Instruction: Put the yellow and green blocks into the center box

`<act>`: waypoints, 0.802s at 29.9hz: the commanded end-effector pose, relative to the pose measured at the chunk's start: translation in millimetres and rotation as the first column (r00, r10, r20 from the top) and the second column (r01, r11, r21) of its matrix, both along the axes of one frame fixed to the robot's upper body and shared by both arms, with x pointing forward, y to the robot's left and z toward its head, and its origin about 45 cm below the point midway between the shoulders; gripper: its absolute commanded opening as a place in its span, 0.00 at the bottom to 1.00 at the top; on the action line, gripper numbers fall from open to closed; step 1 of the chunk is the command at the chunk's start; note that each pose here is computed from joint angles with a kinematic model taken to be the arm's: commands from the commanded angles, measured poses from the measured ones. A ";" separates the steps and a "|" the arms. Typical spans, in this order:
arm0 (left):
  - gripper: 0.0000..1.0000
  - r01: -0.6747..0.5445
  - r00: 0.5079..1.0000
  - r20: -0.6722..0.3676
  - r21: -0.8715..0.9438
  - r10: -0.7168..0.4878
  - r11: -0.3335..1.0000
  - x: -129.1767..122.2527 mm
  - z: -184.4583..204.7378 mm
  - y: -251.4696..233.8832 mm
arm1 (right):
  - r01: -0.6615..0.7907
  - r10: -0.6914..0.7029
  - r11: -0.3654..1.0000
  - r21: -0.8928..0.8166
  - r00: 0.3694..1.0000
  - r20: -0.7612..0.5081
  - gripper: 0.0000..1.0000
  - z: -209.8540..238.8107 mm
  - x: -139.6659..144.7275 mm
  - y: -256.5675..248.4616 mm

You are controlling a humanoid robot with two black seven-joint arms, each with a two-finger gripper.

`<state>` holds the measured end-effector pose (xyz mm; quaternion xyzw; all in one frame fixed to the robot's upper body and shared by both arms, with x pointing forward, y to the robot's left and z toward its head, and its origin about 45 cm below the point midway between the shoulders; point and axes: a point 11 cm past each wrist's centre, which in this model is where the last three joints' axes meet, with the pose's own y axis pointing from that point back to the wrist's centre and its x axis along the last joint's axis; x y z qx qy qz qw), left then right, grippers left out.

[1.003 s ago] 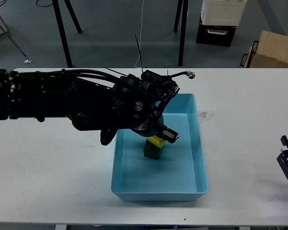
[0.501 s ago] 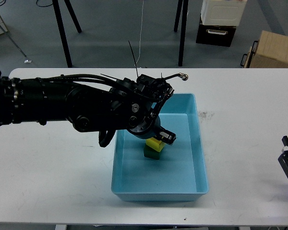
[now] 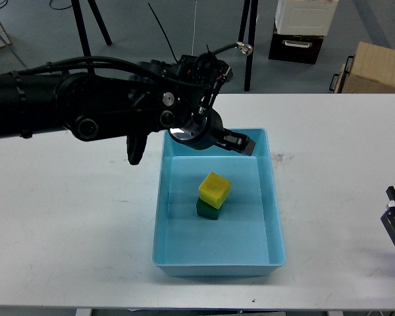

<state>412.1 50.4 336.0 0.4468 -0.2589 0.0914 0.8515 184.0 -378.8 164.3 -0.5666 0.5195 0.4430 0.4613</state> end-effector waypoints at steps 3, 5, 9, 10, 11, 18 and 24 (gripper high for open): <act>0.96 -0.201 0.979 -0.086 -0.343 0.183 0.917 24.1 33.6 59.1 | -0.035 0.034 0.999 0.013 0.999 0.034 0.98 5.9 15.6 11.4; 0.96 -0.290 0.957 -0.132 -0.415 0.258 0.862 29.9 33.8 96.0 | -0.039 0.039 0.999 0.015 0.999 0.037 0.98 6.7 18.0 13.0; 0.96 -0.458 0.888 -0.284 -0.609 0.362 0.647 34.2 36.9 165.4 | -0.039 0.038 0.999 0.019 0.998 0.058 0.98 11.5 25.5 14.4; 0.96 -0.495 0.868 -0.330 -0.649 0.372 0.578 32.6 34.6 180.7 | -0.042 0.041 0.999 0.020 0.997 0.063 0.98 12.7 27.4 15.3; 0.96 -0.525 0.848 -0.373 -0.692 0.377 0.496 30.1 34.3 197.4 | -0.043 0.042 0.999 0.022 0.997 0.063 0.98 12.2 27.5 16.3; 0.96 -0.585 0.749 -0.563 -0.810 0.348 -0.051 -21.4 6.3 298.2 | -0.079 0.077 0.997 0.020 0.993 0.092 0.98 20.5 44.6 24.5; 0.96 -0.582 0.675 -0.708 -0.684 0.207 -0.439 -94.6 -62.1 316.5 | -0.076 0.072 0.995 0.058 0.995 0.074 0.98 15.9 50.5 33.8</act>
